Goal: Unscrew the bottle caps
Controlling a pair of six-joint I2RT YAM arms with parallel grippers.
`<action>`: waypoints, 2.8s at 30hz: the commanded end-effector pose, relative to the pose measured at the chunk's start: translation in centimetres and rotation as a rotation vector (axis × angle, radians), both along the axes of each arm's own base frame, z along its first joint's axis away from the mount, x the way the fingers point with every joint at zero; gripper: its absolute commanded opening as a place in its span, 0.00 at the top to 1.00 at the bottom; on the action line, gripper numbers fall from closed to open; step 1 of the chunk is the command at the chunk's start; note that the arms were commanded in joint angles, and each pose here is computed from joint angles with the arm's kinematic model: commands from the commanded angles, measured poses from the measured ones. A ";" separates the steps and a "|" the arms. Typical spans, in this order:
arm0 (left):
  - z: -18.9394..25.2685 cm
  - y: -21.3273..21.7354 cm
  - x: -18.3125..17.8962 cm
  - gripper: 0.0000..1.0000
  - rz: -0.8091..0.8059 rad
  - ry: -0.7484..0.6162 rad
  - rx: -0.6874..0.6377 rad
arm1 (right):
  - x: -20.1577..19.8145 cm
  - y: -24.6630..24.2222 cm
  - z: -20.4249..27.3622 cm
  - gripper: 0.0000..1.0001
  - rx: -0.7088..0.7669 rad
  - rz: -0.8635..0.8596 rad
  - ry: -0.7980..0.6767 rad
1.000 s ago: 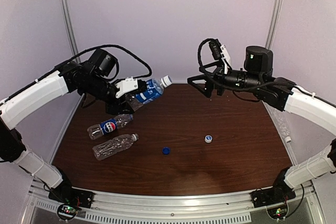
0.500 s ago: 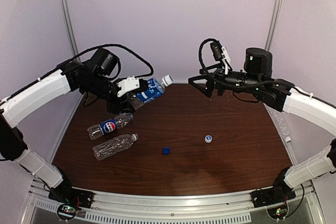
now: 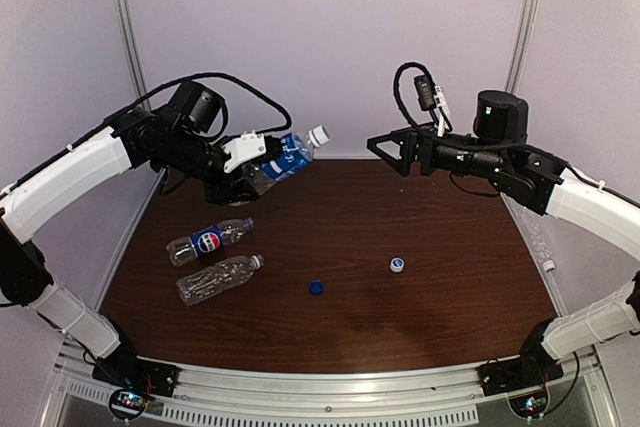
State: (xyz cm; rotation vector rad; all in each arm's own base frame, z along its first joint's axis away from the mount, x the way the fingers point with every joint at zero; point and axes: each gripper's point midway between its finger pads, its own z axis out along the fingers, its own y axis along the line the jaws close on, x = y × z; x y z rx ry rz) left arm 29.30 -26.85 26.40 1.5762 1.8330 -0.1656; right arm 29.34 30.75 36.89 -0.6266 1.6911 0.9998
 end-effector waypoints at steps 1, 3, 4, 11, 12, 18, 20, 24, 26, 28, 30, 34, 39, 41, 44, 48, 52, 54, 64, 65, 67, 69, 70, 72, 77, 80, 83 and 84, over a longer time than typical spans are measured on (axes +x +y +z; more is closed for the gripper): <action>2.2 -0.4 1.3 0.59 0.023 -0.078 -0.050 | -0.4 -1.7 0.8 0.01 0.052 -0.067 0.039; 2.3 -0.4 1.4 0.60 0.030 -0.089 -0.050 | -0.6 -1.6 0.8 0.01 0.073 -0.061 0.072; 2.3 -0.3 1.5 0.60 0.034 -0.102 -0.042 | -0.7 -1.4 0.8 0.02 0.086 -0.050 0.092; 2.5 0.1 2.1 0.61 0.057 -0.224 0.046 | -2.3 1.0 2.9 0.06 0.254 0.118 0.182; 2.5 -0.1 2.1 0.61 0.052 -0.235 0.055 | -2.3 1.5 3.3 0.07 0.272 0.134 0.187; 2.7 -1.6 1.6 0.61 0.012 -0.322 0.121 | -1.0 5.0 3.0 0.17 0.188 0.133 0.233; 3.0 -2.0 1.6 0.61 0.009 -0.327 0.114 | -0.9 5.3 3.0 0.17 0.184 0.135 0.235; 2.9 -1.9 1.6 0.61 0.010 -0.325 0.118 | -1.2 4.9 2.3 0.17 0.177 0.125 0.242; 2.7 -2.0 1.5 0.61 0.004 -0.325 0.121 | -1.1 5.0 1.9 0.19 0.171 0.122 0.246; 2.6 -2.3 1.4 0.61 -0.004 -0.327 0.124 | -1.0 5.2 1.5 0.23 0.164 0.126 0.252; 2.6 -2.4 1.3 0.61 -0.008 -0.327 0.125 | -1.1 5.5 1.1 0.31 0.158 0.145 0.265; 2.5 -2.3 1.3 0.61 -0.008 -0.328 0.133 | -1.0 5.7 0.9 0.33 0.154 0.149 0.272; 2.4 -2.3 1.2 0.61 -0.010 -0.325 0.130 | -1.0 6.1 0.0 0.32 0.141 0.165 0.305; 2.4 -2.3 1.2 0.61 -0.010 -0.326 0.130 | -1.0 6.2 -0.8 0.33 0.125 0.162 0.327; 2.3 -2.2 1.1 0.61 -0.012 -0.324 0.131 | -1.0 6.3 -1.0 0.37 0.125 0.168 0.332; 2.2 -2.1 1.0 0.61 -0.013 -0.321 0.132 | -1.2 6.4 -0.7 0.50 0.134 0.178 0.326; 2.0 -2.1 1.0 0.61 -0.014 -0.319 0.135 | -1.4 6.7 -0.7 0.58 0.142 0.201 0.336; 2.0 -2.1 1.0 0.61 -0.014 -0.319 0.135 | -1.6 7.1 -0.6 0.64 0.150 0.230 0.340; 1.6 -2.2 0.7 0.61 -0.025 -0.305 0.135 | -2.4 7.0 -0.2 1.00 0.107 0.263 0.266; 1.5 -2.3 0.5 0.61 -0.037 -0.294 0.131 | -2.7 6.8 0.0 1.00 0.086 0.270 0.227; 1.3 -2.6 -0.3 0.61 -0.072 -0.258 0.117 | -3.4 6.4 0.4 1.00 0.020 0.288 0.086; 0.9 -2.9 -1.4 0.61 -0.112 -0.208 0.101 | -4.9 6.2 0.3 1.00 -0.063 0.337 -0.069; 0.8 -3.1 -1.9 0.61 -0.130 -0.188 0.093 | -5.9 6.0 0.1 1.00 -0.113 0.370 -0.164; 0.5 -3.3 -2.5 0.61 -0.156 -0.155 0.080 | -7.5 5.7 -0.5 1.00 -0.198 0.415 -0.338; 0.4 -3.6 -3.2 0.61 -0.185 -0.130 0.065 | -9.4 4.7 -2.0 1.00 -0.411 0.464 -0.676; 0.3 -3.6 -3.4 0.61 -0.195 -0.122 0.066 | -9.4 3.9 -2.2 1.00 -0.510 0.456 -0.815; 0.1 -3.7 -3.7 0.61 -0.206 -0.111 0.064 | -9.2 3.2 -2.0 1.00 -0.579 0.430 -0.920; 0.1 -3.7 -3.7 0.61 -0.208 -0.110 0.064 | -9.0 3.0 -1.8 1.00 -0.591 0.420 -0.939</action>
